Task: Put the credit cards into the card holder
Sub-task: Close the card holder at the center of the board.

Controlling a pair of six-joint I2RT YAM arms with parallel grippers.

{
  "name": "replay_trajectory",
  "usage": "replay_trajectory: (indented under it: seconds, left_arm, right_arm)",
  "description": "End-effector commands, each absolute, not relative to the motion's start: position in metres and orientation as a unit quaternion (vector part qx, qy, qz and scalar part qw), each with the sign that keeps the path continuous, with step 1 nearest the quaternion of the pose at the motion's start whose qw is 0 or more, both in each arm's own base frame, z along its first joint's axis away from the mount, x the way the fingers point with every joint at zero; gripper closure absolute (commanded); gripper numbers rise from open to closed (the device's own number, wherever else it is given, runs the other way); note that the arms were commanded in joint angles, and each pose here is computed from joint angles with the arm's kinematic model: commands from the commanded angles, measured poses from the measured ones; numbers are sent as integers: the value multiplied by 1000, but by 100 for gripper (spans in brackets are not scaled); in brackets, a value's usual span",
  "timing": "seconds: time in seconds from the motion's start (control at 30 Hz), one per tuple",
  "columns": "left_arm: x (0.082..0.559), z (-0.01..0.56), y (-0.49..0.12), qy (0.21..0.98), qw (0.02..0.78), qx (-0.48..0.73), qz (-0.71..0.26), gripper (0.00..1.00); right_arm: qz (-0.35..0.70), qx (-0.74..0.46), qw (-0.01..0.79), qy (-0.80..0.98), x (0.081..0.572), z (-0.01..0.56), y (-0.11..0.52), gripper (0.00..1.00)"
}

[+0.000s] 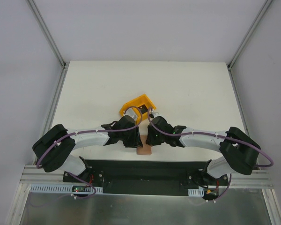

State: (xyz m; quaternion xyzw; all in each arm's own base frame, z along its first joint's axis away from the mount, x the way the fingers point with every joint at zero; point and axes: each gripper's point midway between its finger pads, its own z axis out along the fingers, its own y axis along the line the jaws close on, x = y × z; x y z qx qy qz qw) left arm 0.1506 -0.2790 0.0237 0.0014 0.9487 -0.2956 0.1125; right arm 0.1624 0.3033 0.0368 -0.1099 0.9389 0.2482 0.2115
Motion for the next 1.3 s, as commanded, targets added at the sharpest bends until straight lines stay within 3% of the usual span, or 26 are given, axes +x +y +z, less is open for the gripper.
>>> replay_trajectory:
  seconds: [0.0, 0.6, 1.03, 1.27]
  left_arm:
    - [142, 13, -270, 957, 100, -6, -274, 64]
    - [145, 12, -267, 957, 112, -8, -266, 65]
    - [144, 12, -265, 957, 111, -4, -268, 65]
    - [145, 12, -266, 957, 113, -6, -267, 65]
  right_arm:
    - [256, -133, 186, 939, 148, 36, 311, 84]
    - [251, -137, 187, 940, 144, 37, 306, 84]
    - [227, -117, 208, 944, 162, 34, 301, 78]
    - [242, -128, 181, 945, 145, 33, 301, 85]
